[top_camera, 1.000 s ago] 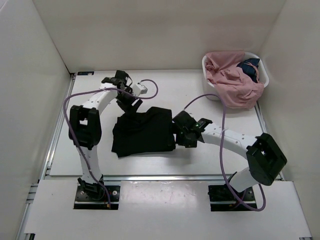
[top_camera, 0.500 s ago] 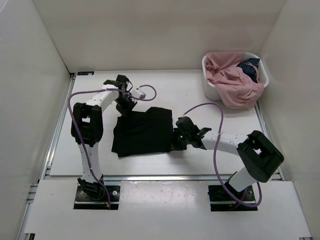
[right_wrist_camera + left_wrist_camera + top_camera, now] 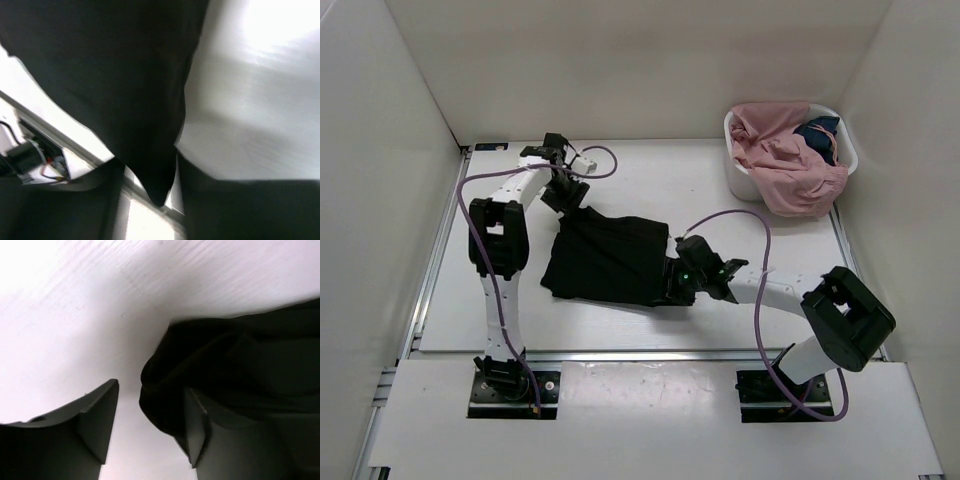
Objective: Fold and stack the trousers
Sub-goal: Fold the trousers
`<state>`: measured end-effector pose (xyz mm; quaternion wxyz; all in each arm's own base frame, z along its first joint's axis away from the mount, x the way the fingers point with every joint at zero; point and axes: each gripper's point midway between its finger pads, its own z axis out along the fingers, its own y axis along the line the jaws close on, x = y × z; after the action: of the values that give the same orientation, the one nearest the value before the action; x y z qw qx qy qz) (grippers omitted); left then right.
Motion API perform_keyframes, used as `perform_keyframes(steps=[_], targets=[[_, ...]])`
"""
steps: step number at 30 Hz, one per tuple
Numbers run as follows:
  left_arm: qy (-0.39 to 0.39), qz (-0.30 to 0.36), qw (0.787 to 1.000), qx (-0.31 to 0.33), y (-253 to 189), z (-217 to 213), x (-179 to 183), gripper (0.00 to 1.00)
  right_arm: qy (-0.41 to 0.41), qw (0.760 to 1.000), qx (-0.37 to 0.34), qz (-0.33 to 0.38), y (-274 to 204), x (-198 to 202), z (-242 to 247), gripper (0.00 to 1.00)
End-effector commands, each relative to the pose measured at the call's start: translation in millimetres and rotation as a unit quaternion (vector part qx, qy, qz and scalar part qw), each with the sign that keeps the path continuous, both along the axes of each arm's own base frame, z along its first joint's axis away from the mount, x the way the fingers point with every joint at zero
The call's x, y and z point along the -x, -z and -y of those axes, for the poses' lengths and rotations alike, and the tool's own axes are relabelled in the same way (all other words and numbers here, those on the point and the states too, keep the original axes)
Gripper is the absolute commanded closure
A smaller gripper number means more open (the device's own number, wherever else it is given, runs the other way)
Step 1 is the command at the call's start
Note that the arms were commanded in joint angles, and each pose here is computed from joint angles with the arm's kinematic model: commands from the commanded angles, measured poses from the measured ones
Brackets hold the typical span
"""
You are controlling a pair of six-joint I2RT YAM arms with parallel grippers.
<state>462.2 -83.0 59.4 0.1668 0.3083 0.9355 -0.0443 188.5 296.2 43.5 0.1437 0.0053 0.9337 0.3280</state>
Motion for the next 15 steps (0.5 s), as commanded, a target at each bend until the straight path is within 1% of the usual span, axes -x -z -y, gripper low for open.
perform_keyframes(steps=[1, 2, 3, 4, 5, 6, 7, 8, 9, 10, 11, 12, 13, 15], targets=[[-0.021, 0.037, 0.999, -0.018, -18.2, -8.4, -15.0, 0.33, -0.041, 0.999, 0.024, -0.006, -7.0, 6.2, 3.1, 0.37], [-0.023, 0.044, 0.998, -0.023, -23.9, -10.7, -15.8, 0.24, -0.049, 0.999, 0.024, 0.002, -15.4, 2.3, 0.0, 0.2], [-0.025, 0.048, 0.998, -0.027, -28.2, -12.6, -14.2, 0.24, -0.057, 0.998, 0.031, 0.004, -18.6, 2.0, 0.6, 0.17], [-0.039, 0.067, 0.996, -0.034, -45.2, -25.7, -16.6, 0.22, -0.072, 0.997, 0.037, 0.019, -25.2, -1.1, 4.0, 0.15], [-0.052, 0.079, 0.995, -0.035, -56.7, -32.4, -17.2, 0.2, -0.082, 0.995, 0.05, 0.015, -30.8, 3.8, 9.9, 0.13], [-0.059, 0.093, 0.993, -0.033, -70.1, -38.3, -17.5, 0.19, -0.082, 0.995, 0.044, 0.032, -47.5, -6.1, 8.3, 0.13], [-0.074, 0.112, 0.99, -0.035, -94.0, -52.4, -10.7, 0.17, -0.079, 0.995, 0.049, 0.047, -56.2, -14.6, 13.2, 0.12], [-0.077, 0.112, 0.99, -0.032, -101.6, -56.0, -1.5, 0.15, -0.067, 0.994, 0.047, 0.07, -76.0, -25.4, 15.6, 0.1], [-0.065, 0.117, 0.991, -0.031, -108.2, -56.0, 6.4, 0.12, -0.053, 0.994, 0.044, 0.086, -86.2, -35.6, 17.8, 0.1], [-0.06, 0.102, 0.993, -0.029, -109.4, -60.3, 31.6, 0.1, -0.026, 0.994, 0.048, 0.096, -93.5, -50.3, 27.4, 0.08], [-0.055, 0.089, 0.994, -0.033, -105.4, -61.7, 45.7, 0.1, -0.009, 0.992, 0.04, 0.117, -106.2, -65.8, 28.0, 0.06], [-0.039, 0.073, 0.996, -0.029, -99.4, -55.8, 60.1, 0.09, 0.016, 0.992, 0.038, 0.122, -108.1, -83.9, 37.0, 0.06], [-0.032, 0.038, 0.999, -0.016, -83.0, -51.6, 86.7, 0.09, 0.032, 0.992, 0.04, 0.114, -100.2, -97.5, 38.5, 0.06], [-0.025, -0.009, 1.0, -0.003, -62.3, -47.3, 116.3, 0.09, 0.052, 0.991, 0.013, 0.121, -107.1, -130.6, 35.8, 0.06]])
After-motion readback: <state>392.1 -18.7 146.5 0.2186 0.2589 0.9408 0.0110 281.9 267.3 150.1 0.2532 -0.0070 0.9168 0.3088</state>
